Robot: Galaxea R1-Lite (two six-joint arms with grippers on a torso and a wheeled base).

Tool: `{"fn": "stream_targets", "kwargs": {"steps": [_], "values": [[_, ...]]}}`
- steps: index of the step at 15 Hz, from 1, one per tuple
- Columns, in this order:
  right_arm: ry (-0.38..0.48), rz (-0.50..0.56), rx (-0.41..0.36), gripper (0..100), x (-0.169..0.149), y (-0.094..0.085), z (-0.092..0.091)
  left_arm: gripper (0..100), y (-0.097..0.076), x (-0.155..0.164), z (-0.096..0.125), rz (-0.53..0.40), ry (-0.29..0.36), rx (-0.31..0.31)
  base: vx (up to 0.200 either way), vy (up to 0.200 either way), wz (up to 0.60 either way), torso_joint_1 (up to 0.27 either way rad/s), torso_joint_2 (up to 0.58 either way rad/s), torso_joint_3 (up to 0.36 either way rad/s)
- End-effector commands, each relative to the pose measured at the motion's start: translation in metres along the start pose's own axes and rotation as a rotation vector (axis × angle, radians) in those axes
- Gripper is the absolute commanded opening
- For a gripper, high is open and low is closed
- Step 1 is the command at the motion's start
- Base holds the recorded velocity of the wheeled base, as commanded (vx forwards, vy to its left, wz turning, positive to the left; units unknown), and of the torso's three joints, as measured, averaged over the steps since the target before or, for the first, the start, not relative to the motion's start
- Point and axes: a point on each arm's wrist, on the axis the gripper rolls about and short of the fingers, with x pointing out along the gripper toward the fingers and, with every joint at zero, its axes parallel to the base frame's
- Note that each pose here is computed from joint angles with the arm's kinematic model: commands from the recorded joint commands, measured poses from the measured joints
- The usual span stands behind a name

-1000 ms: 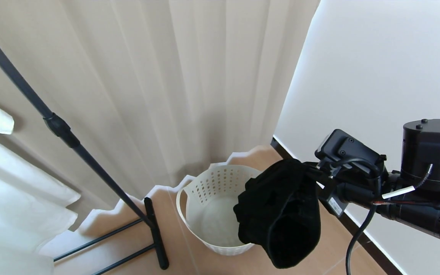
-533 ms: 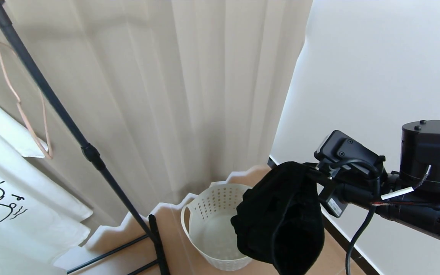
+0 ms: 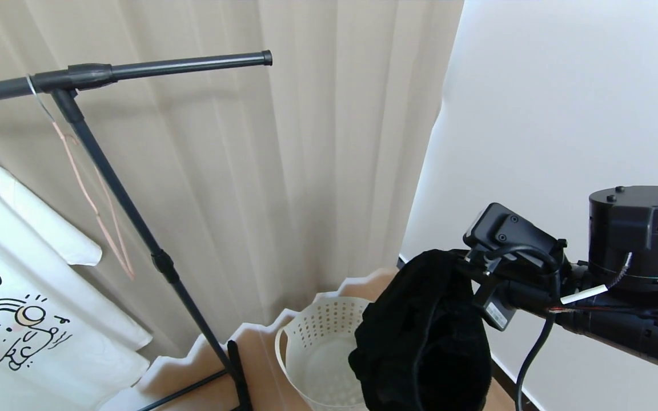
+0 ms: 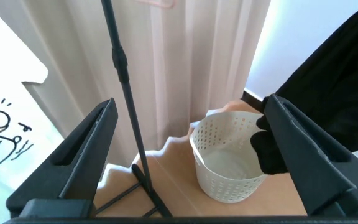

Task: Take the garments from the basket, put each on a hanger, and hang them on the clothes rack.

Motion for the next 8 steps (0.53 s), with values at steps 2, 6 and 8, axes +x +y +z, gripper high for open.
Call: {"fn": "stream_targets", "kwargs": {"steps": [2, 6, 8], "values": [[0.003, 0.005, -0.011, 0, 0.0010, 0.0010, -0.0006, 100, 0.0000, 0.0000, 0.0001, 0.000, -0.001, -0.001, 0.000, 0.000, 0.00, 0.254, -0.59, -0.300], [0.011, 0.009, -0.019, 0, 0.0013, 0.0023, -0.0028, 100, 0.0000, 0.0000, 0.0001, 0.000, -0.001, -0.001, 0.000, 0.000, 0.00, 0.216, -0.51, -0.176], [0.017, 0.013, -0.021, 0, 0.0004, 0.0034, -0.0051, 100, 0.0000, 0.0000, 0.0001, 0.000, -0.001, -0.001, 0.000, 0.000, 0.00, 0.178, -0.39, -0.161]]}}
